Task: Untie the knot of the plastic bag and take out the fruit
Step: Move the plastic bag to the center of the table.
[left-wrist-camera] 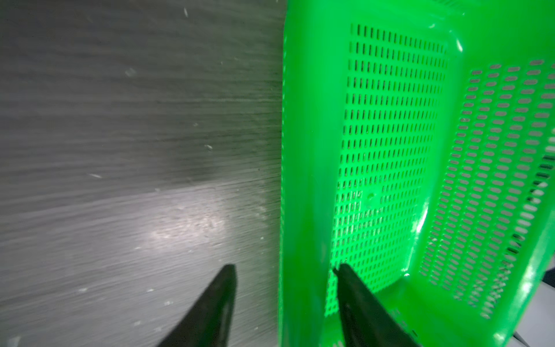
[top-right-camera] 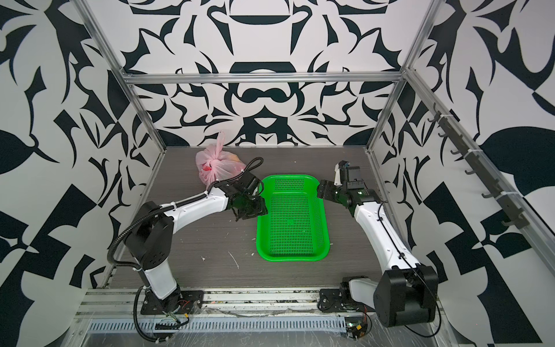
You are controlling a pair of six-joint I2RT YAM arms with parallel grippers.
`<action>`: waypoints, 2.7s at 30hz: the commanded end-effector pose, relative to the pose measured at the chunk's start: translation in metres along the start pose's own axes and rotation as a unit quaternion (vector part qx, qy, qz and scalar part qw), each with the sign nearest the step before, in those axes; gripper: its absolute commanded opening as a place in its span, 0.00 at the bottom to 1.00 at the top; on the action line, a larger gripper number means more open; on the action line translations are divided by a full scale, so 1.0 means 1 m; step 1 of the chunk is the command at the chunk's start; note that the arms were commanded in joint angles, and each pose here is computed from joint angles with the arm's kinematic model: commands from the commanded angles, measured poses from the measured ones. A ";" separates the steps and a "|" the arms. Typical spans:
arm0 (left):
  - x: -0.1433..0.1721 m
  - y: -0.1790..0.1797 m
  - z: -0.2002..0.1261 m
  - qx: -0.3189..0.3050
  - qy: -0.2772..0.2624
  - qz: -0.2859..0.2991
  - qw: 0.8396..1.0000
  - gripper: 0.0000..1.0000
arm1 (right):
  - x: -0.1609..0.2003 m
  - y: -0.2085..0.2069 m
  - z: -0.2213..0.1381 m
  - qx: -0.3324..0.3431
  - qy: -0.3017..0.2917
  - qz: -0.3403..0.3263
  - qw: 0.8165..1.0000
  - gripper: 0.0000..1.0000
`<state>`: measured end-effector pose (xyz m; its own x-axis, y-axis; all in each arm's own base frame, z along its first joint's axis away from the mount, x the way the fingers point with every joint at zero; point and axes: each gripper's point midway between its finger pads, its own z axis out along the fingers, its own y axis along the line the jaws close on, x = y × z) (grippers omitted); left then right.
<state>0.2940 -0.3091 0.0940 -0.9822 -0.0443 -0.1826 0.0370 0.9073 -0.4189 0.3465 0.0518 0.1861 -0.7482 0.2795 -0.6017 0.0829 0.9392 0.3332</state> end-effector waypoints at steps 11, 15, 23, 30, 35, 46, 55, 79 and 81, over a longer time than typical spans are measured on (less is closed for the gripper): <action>-0.070 0.046 -0.112 -0.043 -0.125 -0.017 0.991 0.70 | -0.016 0.033 -0.008 -0.044 -0.031 -0.029 0.998 0.80; -0.100 0.082 -0.136 -0.044 -0.157 -0.060 0.985 0.70 | -0.016 0.063 -0.007 -0.052 -0.038 -0.075 0.995 0.80; -0.159 0.155 -0.163 -0.024 -0.200 -0.150 0.968 0.70 | -0.011 0.146 0.014 -0.093 -0.037 -0.151 0.983 0.77; -0.175 0.190 -0.165 0.013 -0.207 -0.203 0.957 0.69 | 0.004 0.243 0.044 -0.123 -0.048 -0.234 0.963 0.76; -0.156 0.209 -0.175 0.027 -0.213 -0.223 0.951 0.70 | 0.011 0.308 0.078 -0.155 -0.041 -0.268 0.950 0.75; -0.091 0.236 -0.201 0.066 -0.250 -0.267 0.928 0.72 | 0.023 0.404 0.143 -0.198 -0.076 -0.287 0.934 0.75; -0.073 0.235 -0.200 0.089 -0.250 -0.263 0.928 0.73 | 0.029 0.425 0.165 -0.212 -0.123 -0.279 0.928 0.75; -0.068 0.244 -0.189 0.106 -0.242 -0.281 0.923 0.73 | 0.036 0.437 0.192 -0.213 -0.121 -0.293 0.924 0.19; -0.069 0.243 -0.189 0.108 -0.242 -0.282 0.922 0.73 | 0.041 0.435 0.190 -0.218 -0.113 -0.293 0.924 0.06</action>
<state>0.3375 -0.0053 0.1748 -0.6603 -0.7099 -0.2452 -0.3677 0.5902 -0.7186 0.4820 0.5081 0.1222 -0.4617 -0.2229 -0.8586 -0.5838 0.8051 0.1050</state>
